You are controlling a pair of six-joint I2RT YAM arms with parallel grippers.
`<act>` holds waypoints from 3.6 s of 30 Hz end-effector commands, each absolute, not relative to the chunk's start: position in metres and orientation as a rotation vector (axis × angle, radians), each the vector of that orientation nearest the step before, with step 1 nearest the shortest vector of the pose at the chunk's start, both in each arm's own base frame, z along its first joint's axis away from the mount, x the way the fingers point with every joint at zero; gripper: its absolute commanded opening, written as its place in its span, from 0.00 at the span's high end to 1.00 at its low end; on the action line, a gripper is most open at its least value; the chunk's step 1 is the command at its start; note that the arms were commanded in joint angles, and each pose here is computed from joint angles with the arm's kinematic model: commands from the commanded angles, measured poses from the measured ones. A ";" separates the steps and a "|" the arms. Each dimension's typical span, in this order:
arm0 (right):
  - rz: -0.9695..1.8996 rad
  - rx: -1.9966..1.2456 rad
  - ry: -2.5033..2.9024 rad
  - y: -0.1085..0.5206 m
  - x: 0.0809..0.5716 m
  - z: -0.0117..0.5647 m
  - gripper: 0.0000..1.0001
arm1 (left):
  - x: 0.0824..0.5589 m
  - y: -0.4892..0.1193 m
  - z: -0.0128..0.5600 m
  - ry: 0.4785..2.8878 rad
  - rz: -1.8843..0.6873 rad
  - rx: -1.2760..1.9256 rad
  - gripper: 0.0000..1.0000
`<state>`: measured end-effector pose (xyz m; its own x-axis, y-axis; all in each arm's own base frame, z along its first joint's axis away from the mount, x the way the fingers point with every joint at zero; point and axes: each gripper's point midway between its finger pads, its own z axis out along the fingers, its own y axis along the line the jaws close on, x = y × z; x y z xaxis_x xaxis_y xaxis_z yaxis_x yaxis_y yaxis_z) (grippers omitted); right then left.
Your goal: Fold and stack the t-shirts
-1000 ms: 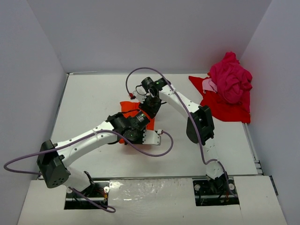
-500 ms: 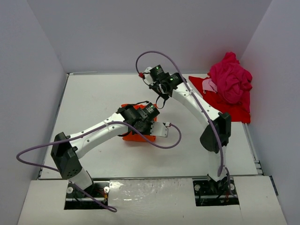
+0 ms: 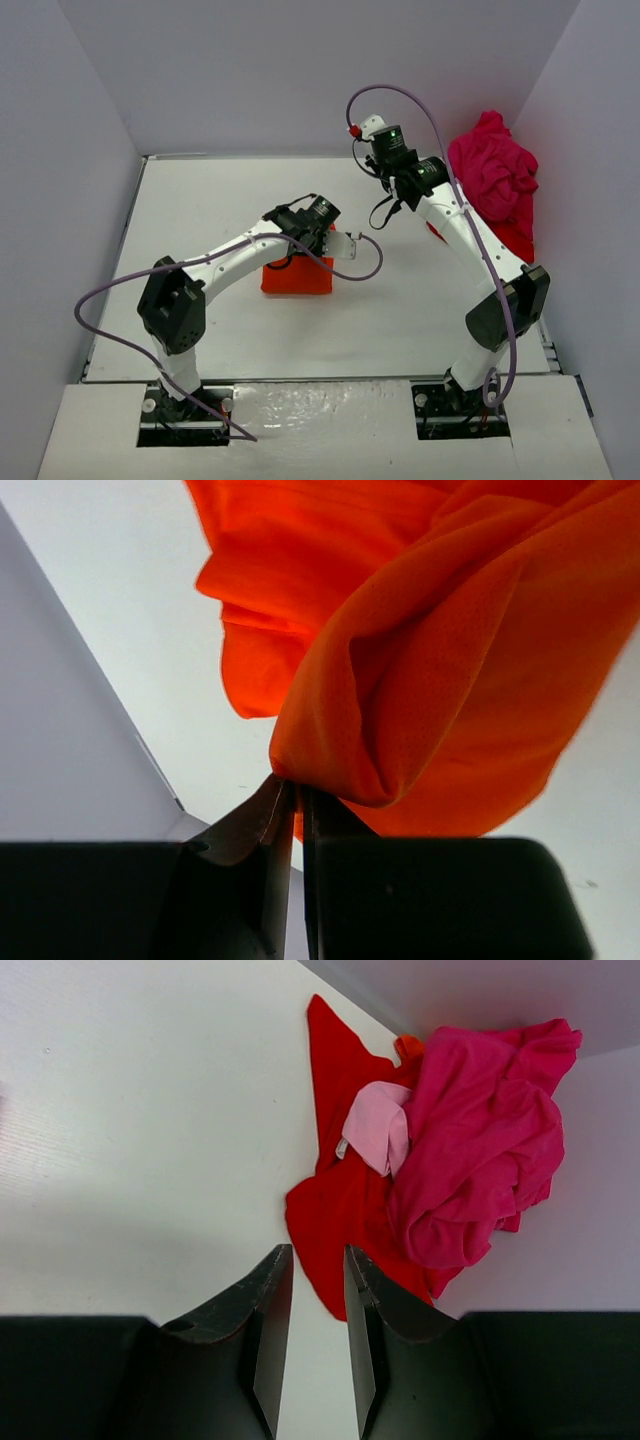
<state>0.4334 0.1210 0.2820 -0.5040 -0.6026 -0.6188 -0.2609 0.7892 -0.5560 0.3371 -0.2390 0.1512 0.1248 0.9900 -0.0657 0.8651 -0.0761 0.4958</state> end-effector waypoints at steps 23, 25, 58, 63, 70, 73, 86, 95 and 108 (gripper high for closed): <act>-0.469 -0.509 2.030 0.088 0.427 0.312 0.66 | 0.531 -0.214 0.295 1.761 0.559 0.871 0.20; -0.423 -0.526 2.029 0.089 0.424 0.312 0.65 | 0.518 -0.208 0.303 1.804 0.455 0.831 0.20; -0.090 -0.617 2.224 0.078 0.407 0.207 0.53 | 0.419 -0.237 0.170 2.211 -0.733 0.846 0.54; -0.096 -0.602 2.231 0.071 0.407 0.205 0.54 | 0.390 -0.267 0.162 2.221 -0.925 1.013 1.00; -0.102 -0.591 2.235 0.069 0.411 0.205 0.54 | 0.337 -0.321 0.126 2.240 -1.037 1.291 1.00; -0.104 -0.585 2.225 0.068 0.410 0.209 0.54 | 0.340 -0.324 0.095 2.360 -1.067 1.279 1.00; -0.078 -0.588 2.180 0.070 0.401 0.225 0.52 | 0.415 -0.272 0.026 2.690 -0.686 0.969 1.00; -0.081 -0.586 2.176 0.070 0.400 0.227 0.51 | 0.472 -0.170 0.045 2.698 -0.654 0.599 1.00; -0.078 -0.586 2.190 0.071 0.405 0.224 0.51 | 0.507 -0.055 0.065 2.624 -0.622 0.331 1.00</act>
